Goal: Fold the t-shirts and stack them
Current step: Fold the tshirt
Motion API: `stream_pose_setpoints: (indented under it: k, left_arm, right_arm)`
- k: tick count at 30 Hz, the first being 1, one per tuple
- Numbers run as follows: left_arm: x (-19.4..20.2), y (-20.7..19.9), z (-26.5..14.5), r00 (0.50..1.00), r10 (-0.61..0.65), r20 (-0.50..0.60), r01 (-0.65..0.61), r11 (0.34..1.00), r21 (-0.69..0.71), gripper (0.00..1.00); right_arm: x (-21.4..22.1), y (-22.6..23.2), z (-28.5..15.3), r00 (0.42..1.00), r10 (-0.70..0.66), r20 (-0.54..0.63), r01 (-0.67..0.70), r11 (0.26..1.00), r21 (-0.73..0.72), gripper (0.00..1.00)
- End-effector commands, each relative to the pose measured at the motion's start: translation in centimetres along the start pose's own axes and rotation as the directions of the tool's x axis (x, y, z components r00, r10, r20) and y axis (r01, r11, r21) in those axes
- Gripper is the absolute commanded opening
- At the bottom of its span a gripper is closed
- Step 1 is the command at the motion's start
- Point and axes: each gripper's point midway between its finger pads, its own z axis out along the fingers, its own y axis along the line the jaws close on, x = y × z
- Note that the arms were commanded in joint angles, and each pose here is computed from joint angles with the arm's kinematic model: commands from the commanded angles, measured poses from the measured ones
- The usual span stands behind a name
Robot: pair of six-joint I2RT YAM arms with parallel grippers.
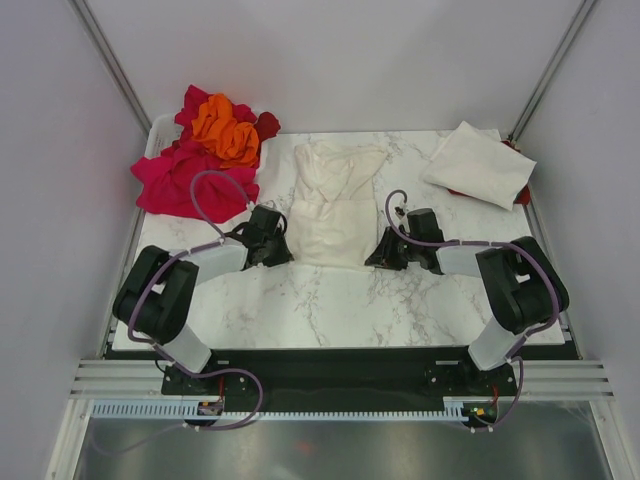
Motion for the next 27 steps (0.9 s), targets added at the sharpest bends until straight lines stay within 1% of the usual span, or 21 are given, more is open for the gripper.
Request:
stream_pose_setpoints:
  k: [1, 2, 3, 7, 8, 10, 11, 12, 13, 14, 16, 18, 19, 20, 21, 22, 23, 24, 25, 26, 27]
  left_arm:
    - [1.0, -0.5, 1.0, 0.999, -0.004, -0.034, 0.005, 0.999, 0.043, 0.16]
    - [1.0, -0.6, 1.0, 0.999, -0.001, -0.034, 0.002, 0.999, 0.05, 0.05]
    - [0.8, -0.8, 1.0, 1.0, 0.003, -0.03, -0.001, 0.998, 0.06, 0.02]
    - [0.5, -1.5, 0.1, 1.0, 0.011, -0.017, -0.009, 0.995, 0.1, 0.02]
    - [0.5, -1.7, -0.4, 1.0, 0.008, -0.012, -0.007, 0.994, 0.11, 0.02]
    - [1.3, -1.4, -1.3, 1.0, 0.004, -0.023, -0.001, 0.992, 0.125, 0.02]
    - [0.8, -1.9, -2.6, 1.0, -0.004, 0.004, 0.004, 0.989, 0.151, 0.02]
    - [1.8, -1.3, -3.1, 1.0, -0.003, -0.015, 0.005, 0.99, 0.141, 0.02]
    - [2.1, -1.4, -3.8, 1.0, 0.0, -0.018, 0.003, 0.988, 0.151, 0.02]
    - [2.3, -1.7, -5.0, 1.0, 0.009, -0.01, -0.007, 0.985, 0.171, 0.02]
    - [3.6, -1.8, -6.1, 0.999, 0.024, -0.032, -0.017, 0.983, 0.184, 0.02]
    - [4.6, -2.6, -7.8, 0.998, 0.047, -0.037, -0.038, 0.975, 0.22, 0.02]
    - [5.9, -2.1, -8.3, 0.996, 0.053, -0.074, -0.037, 0.978, 0.205, 0.02]
    - [6.4, -2.2, -9.0, 0.995, 0.041, -0.086, -0.023, 0.979, 0.203, 0.02]
    - [7.0, -2.8, -10.1, 0.995, 0.057, -0.083, -0.037, 0.973, 0.228, 0.02]
    - [7.9, -2.5, -10.9, 0.993, 0.047, -0.109, -0.022, 0.976, 0.215, 0.02]
    - [8.2, -2.7, -11.5, 0.993, 0.043, -0.113, -0.017, 0.975, 0.222, 0.02]
    - [8.3, -3.4, -12.8, 0.994, 0.049, -0.098, -0.021, 0.965, 0.263, 0.02]
    - [8.7, -3.4, -13.5, 0.993, 0.046, -0.11, -0.015, 0.965, 0.262, 0.02]
    - [8.7, -3.7, -14.2, 0.993, 0.038, -0.112, -0.006, 0.962, 0.273, 0.02]
    - [8.0, -4.3, -15.1, 0.995, 0.036, -0.096, -0.007, 0.957, 0.288, 0.02]
  right_arm:
    - [4.8, -3.9, 0.7, 0.989, 0.074, -0.131, -0.059, 0.992, 0.112, 0.27]
    - [4.9, -3.9, 0.7, 0.989, 0.073, -0.132, -0.058, 0.992, 0.11, 0.23]
    - [4.9, -3.9, 0.8, 0.989, 0.068, -0.133, -0.054, 0.993, 0.107, 0.17]
    - [4.9, -4.0, 0.5, 0.989, 0.052, -0.137, -0.036, 0.992, 0.117, 0.03]
    - [5.0, -4.0, 0.1, 0.989, 0.048, -0.14, -0.03, 0.991, 0.127, 0.01]
    - [5.0, -4.7, -0.6, 0.991, 0.038, -0.127, -0.016, 0.985, 0.174, 0.0]
    - [5.1, -4.7, -1.4, 0.991, 0.032, -0.132, -0.007, 0.982, 0.188, 0.0]
    - [5.2, -4.6, -1.8, 0.991, 0.026, -0.129, 0.0, 0.981, 0.195, 0.0]
    - [5.2, -4.4, -2.5, 0.993, 0.019, -0.116, 0.004, 0.981, 0.193, 0.0]
    - [5.8, -4.5, -3.1, 0.991, 0.028, -0.128, -0.002, 0.979, 0.204, 0.0]
    - [6.6, -4.4, -4.0, 0.99, 0.033, -0.134, -0.005, 0.979, 0.203, 0.0]
    - [6.8, -3.4, -5.7, 0.991, 0.029, -0.127, -0.004, 0.982, 0.19, 0.0]
    - [7.3, -3.3, -6.3, 0.991, 0.031, -0.13, -0.005, 0.981, 0.192, 0.0]
    - [7.4, -2.6, -7.7, 0.993, 0.023, -0.112, -0.002, 0.983, 0.183, 0.0]
    - [7.6, -2.4, -8.4, 0.994, 0.024, -0.103, -0.004, 0.983, 0.183, 0.0]
    - [7.0, -1.3, -9.5, 0.998, 0.004, -0.06, 0.005, 0.988, 0.157, 0.0]
    - [7.7, -1.4, -10.4, 0.997, 0.017, -0.075, -0.004, 0.985, 0.172, 0.0]
    - [7.7, -1.0, -11.1, 0.998, 0.015, -0.065, -0.003, 0.986, 0.169, 0.0]
    - [7.0, 0.1, -12.0, 1.0, 0.0, -0.026, 0.004, 0.99, 0.144, 0.0]
    - [7.5, 0.1, -12.8, 0.999, 0.009, -0.04, -0.003, 0.987, 0.159, 0.0]
    - [7.2, 0.4, -13.4, 1.0, 0.007, -0.028, -0.002, 0.987, 0.16, 0.0]
